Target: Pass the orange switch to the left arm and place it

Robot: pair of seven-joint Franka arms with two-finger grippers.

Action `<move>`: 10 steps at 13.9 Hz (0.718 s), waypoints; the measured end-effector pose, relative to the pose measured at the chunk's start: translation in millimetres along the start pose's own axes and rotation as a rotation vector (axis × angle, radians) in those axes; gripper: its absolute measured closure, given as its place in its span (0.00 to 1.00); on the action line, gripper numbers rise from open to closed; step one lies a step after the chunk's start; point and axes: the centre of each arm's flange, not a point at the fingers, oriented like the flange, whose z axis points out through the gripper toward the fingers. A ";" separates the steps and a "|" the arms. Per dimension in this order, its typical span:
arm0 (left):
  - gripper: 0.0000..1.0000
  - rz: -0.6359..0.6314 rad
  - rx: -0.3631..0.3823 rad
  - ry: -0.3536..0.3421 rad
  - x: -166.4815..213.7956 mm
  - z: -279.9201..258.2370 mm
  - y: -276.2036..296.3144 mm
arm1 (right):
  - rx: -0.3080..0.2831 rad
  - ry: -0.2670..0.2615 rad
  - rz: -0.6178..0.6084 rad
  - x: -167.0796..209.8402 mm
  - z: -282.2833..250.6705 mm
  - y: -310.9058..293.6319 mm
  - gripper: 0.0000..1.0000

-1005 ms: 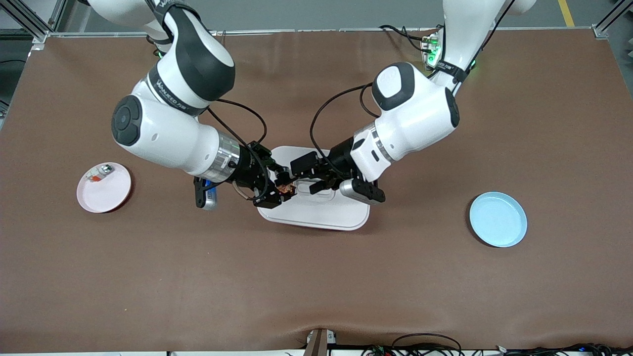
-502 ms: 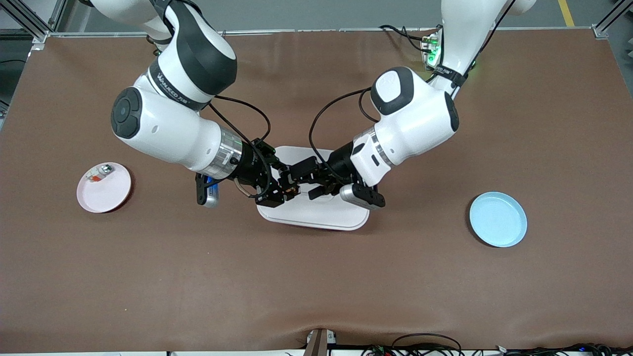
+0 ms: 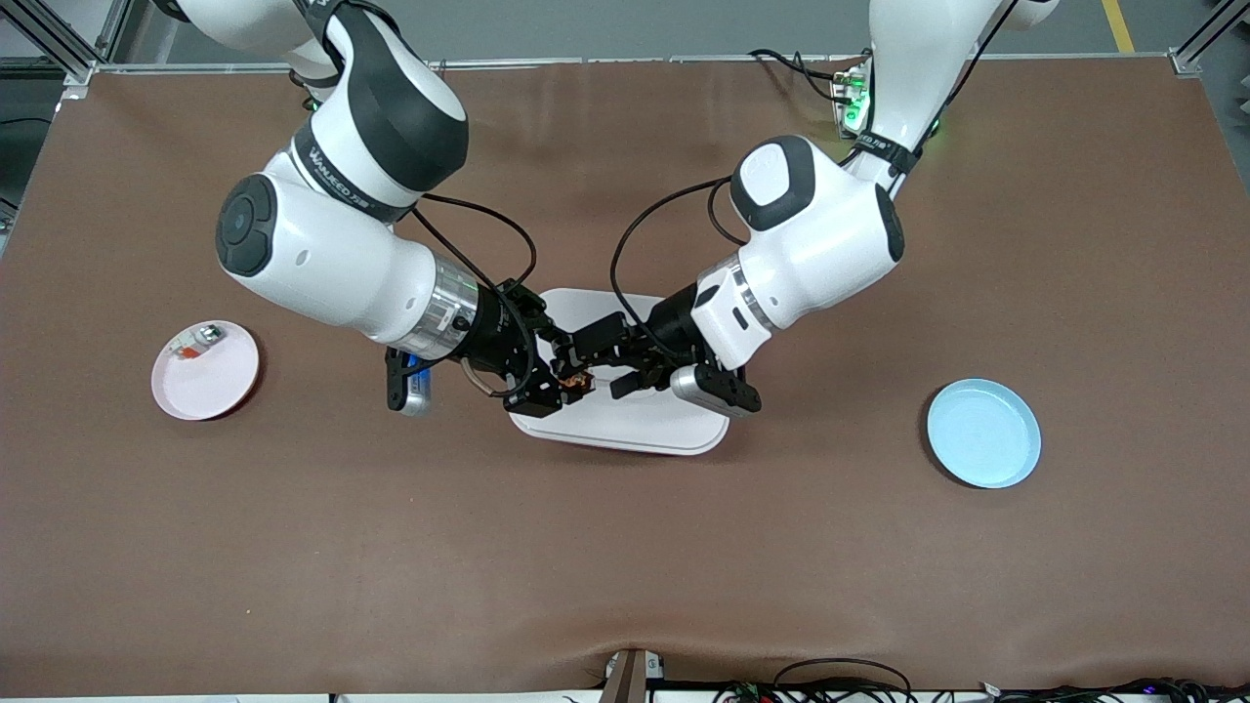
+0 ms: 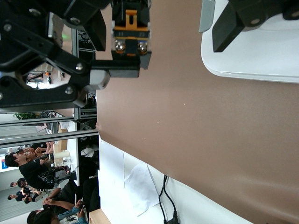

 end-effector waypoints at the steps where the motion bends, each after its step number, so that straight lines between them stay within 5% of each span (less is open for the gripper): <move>1: 0.00 0.002 0.000 0.000 0.0 0.0 0.0 | 0.002 0.001 0.001 1.0 -0.5 -0.8 0.28; 10: 0.00 0.002 0.001 -0.003 -1.0 1.9 -0.5 | 0.013 -0.002 0.016 -1.3 -3.2 -3.9 0.28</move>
